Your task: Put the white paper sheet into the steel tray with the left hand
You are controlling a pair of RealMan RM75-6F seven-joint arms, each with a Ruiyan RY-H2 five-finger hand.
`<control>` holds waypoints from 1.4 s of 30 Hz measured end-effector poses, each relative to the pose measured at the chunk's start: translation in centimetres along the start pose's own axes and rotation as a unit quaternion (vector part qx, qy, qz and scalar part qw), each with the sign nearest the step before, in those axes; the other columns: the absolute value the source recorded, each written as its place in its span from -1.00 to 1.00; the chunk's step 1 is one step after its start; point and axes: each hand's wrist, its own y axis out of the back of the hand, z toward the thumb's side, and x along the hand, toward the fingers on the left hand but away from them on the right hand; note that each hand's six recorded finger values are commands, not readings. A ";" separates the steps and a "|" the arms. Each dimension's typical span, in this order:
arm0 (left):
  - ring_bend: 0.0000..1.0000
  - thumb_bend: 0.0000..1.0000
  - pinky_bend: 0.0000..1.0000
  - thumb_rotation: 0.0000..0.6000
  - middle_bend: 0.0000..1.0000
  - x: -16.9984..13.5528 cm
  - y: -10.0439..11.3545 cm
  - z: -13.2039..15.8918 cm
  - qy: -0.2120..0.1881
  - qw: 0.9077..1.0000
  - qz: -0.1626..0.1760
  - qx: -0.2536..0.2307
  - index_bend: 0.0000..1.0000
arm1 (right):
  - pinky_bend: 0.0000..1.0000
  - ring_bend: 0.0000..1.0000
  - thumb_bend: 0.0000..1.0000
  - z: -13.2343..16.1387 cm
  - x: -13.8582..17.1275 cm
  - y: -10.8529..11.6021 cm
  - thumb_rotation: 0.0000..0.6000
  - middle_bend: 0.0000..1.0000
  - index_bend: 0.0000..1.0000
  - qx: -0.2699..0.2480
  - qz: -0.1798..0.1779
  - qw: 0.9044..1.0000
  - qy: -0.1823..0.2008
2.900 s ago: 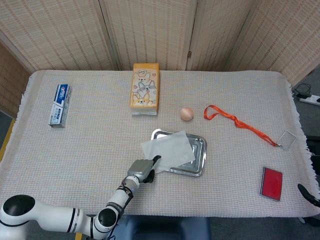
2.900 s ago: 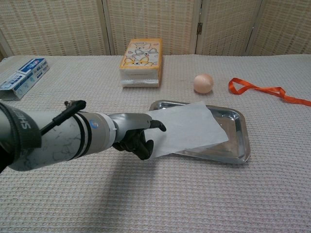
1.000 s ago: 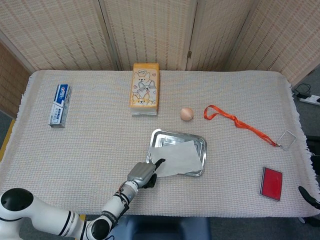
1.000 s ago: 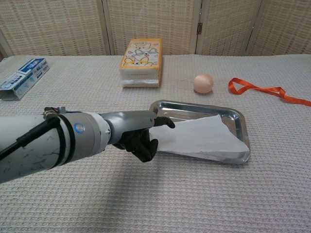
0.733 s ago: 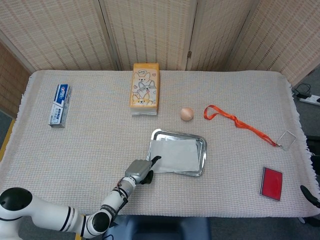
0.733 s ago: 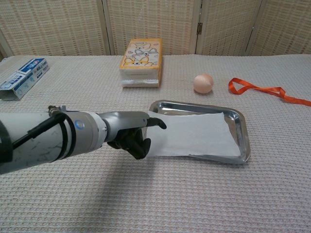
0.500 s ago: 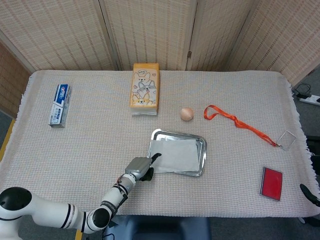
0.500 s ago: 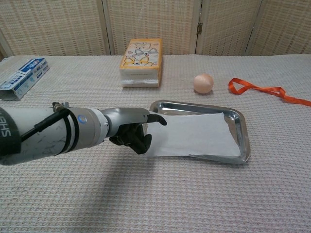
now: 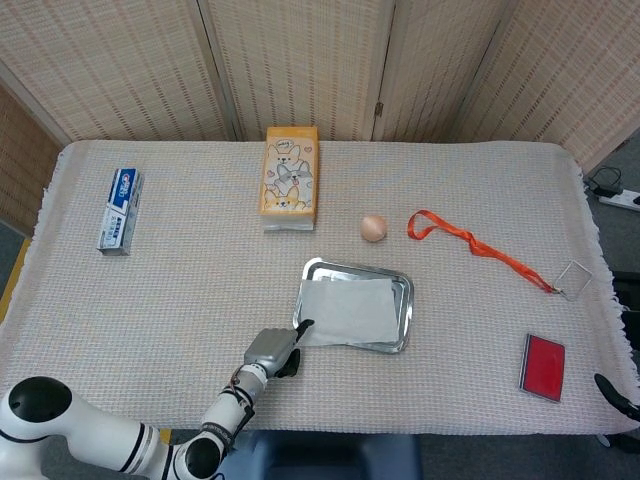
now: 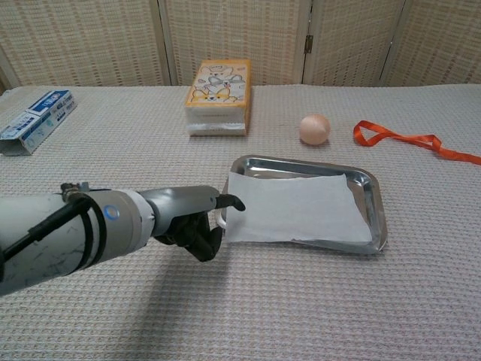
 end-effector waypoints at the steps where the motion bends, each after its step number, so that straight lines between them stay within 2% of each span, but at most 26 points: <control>1: 1.00 0.64 1.00 1.00 1.00 0.3 -0.2 0.1 0.001 1.000 -0.002 0.005 -1.00 | -1.00 -1.00 -0.38 0.0 0.0 0.1 1.00 -1.00 -1.00 0.000 -0.002 1.000 0.000; 11: 1.00 0.64 1.00 1.00 1.00 2.0 -1.1 0.2 0.016 0.999 -0.009 0.039 -1.00 | -1.00 -1.00 -0.38 -0.3 0.3 1.1 1.00 -1.00 -1.00 0.000 -0.011 1.000 -0.005; 28: 1.00 0.64 1.00 1.00 1.00 3.0 -0.5 -0.6 0.018 0.999 -0.001 0.041 -1.00 | -1.00 -1.00 -0.38 -0.5 0.0 0.5 1.00 -1.00 -1.00 0.005 -0.006 1.000 -0.008; 42: 1.00 0.64 1.00 1.00 1.00 3.4 -1.1 -0.3 0.003 0.999 -0.010 0.039 -1.00 | -1.00 -1.00 -0.38 -0.5 -0.2 0.4 1.00 -1.00 -1.00 0.005 -0.007 1.000 -0.008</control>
